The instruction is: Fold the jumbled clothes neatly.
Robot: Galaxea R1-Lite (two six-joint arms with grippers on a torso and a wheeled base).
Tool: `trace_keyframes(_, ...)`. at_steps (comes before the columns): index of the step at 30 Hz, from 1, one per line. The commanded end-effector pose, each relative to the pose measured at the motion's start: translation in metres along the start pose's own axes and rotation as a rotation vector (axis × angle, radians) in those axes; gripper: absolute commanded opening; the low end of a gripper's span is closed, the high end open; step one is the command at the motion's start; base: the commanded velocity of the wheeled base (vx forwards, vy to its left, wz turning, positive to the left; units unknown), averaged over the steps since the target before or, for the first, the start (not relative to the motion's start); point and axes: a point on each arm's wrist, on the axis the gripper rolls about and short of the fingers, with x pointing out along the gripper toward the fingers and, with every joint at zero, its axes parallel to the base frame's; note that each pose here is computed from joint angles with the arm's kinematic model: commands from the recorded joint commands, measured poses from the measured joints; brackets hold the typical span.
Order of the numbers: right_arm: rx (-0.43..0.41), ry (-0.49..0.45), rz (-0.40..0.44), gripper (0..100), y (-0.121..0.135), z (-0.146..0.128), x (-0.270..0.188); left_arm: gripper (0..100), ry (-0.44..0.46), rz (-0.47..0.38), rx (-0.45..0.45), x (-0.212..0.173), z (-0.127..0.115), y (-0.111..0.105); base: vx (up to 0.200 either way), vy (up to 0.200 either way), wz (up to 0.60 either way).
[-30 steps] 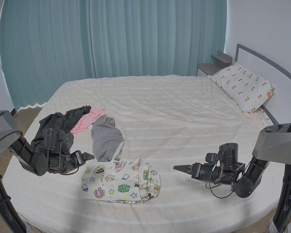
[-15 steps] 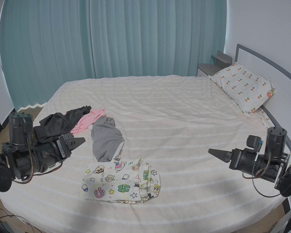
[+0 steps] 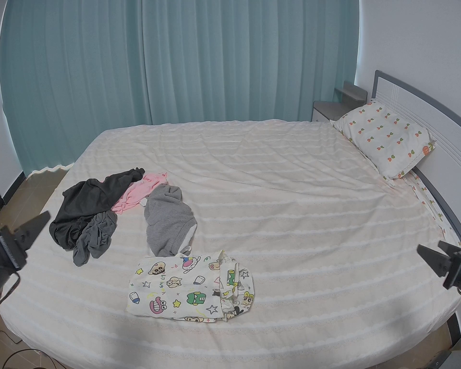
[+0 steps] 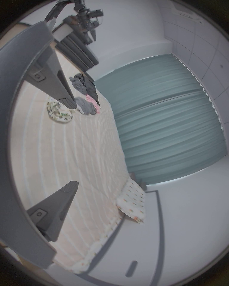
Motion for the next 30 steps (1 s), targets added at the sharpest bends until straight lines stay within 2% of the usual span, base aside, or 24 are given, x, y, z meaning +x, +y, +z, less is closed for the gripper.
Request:
trace_keyframes(1,-0.226,-0.279,-0.216,100,-0.012,-0.061,-0.083,100,-0.405,0.334,0.036,-0.111,-0.032,0.036,0.000,0.000,0.00)
trace_keyframes(5,-0.239,-0.308,-0.202,100,-0.015,-0.082,-0.084,100,-0.435,0.318,0.095,-0.123,-0.048,0.039,0.000,0.000,0.00)
trace_keyframes(7,-0.247,-0.304,-0.199,100,-0.017,-0.094,-0.080,100,-0.427,0.300,0.080,-0.120,-0.049,0.039,0.000,0.000,0.00)
trace_keyframes(8,-0.246,-0.287,-0.200,100,-0.018,-0.098,-0.077,100,-0.404,0.272,0.075,-0.117,-0.052,0.040,0.000,0.000,0.00)
trace_keyframes(11,-0.246,-0.246,-0.208,100,-0.023,-0.116,-0.064,100,-0.256,0.091,0.109,-0.099,-0.073,0.043,0.000,0.000,0.00)
trace_keyframes(12,-0.241,-0.246,-0.208,100,-0.023,-0.116,-0.064,100,-0.250,0.087,0.109,-0.098,-0.074,0.044,0.000,0.000,0.00)
trace_keyframes(13,-0.234,-0.288,-0.195,100,-0.023,-0.115,-0.062,100,-0.185,0.079,0.126,-0.086,-0.089,0.049,0.000,0.000,0.00)
trace_keyframes(14,-0.233,-0.289,-0.193,100,-0.023,-0.115,-0.063,100,-0.173,0.080,0.132,-0.084,-0.093,0.050,0.000,0.000,0.00)
trace_keyframes(16,-0.234,-0.279,-0.175,100,-0.023,-0.116,-0.062,100,-0.107,0.087,0.177,-0.068,-0.116,0.059,0.000,0.000,0.00)
trace_keyframes(18,-0.239,-0.277,-0.140,100,-0.022,-0.116,-0.062,100,-0.083,0.077,0.215,-0.059,-0.130,0.065,0.000,0.000,0.00)
trace_keyframes(19,-0.246,-0.262,-0.083,100,-0.021,-0.117,-0.062,100,-0.108,0.044,0.251,-0.053,-0.139,0.067,0.000,0.000,0.00)
trace_keyframes(21,-0.248,-0.234,-0.052,100,-0.021,-0.120,-0.061,100,-0.137,-0.021,0.264,-0.053,-0.135,0.065,0.000,0.000,0.00)
trace_keyframes(23,-0.249,-0.218,-0.058,100,-0.021,-0.122,-0.061,100,-0.089,-0.081,0.279,-0.053,-0.139,0.064,0.000,0.000,0.00)
trace_keyframes(26,-0.241,-0.220,-0.060,100,-0.021,-0.121,-0.060,100,-0.073,-0.167,0.292,-0.053,-0.139,0.063,0.000,0.000,0.00)
trace_keyframes(30,-0.204,-0.219,-0.058,100,-0.021,-0.122,-0.060,100,-0.069,-0.213,0.304,-0.054,-0.139,0.063,0.000,0.000,0.00)
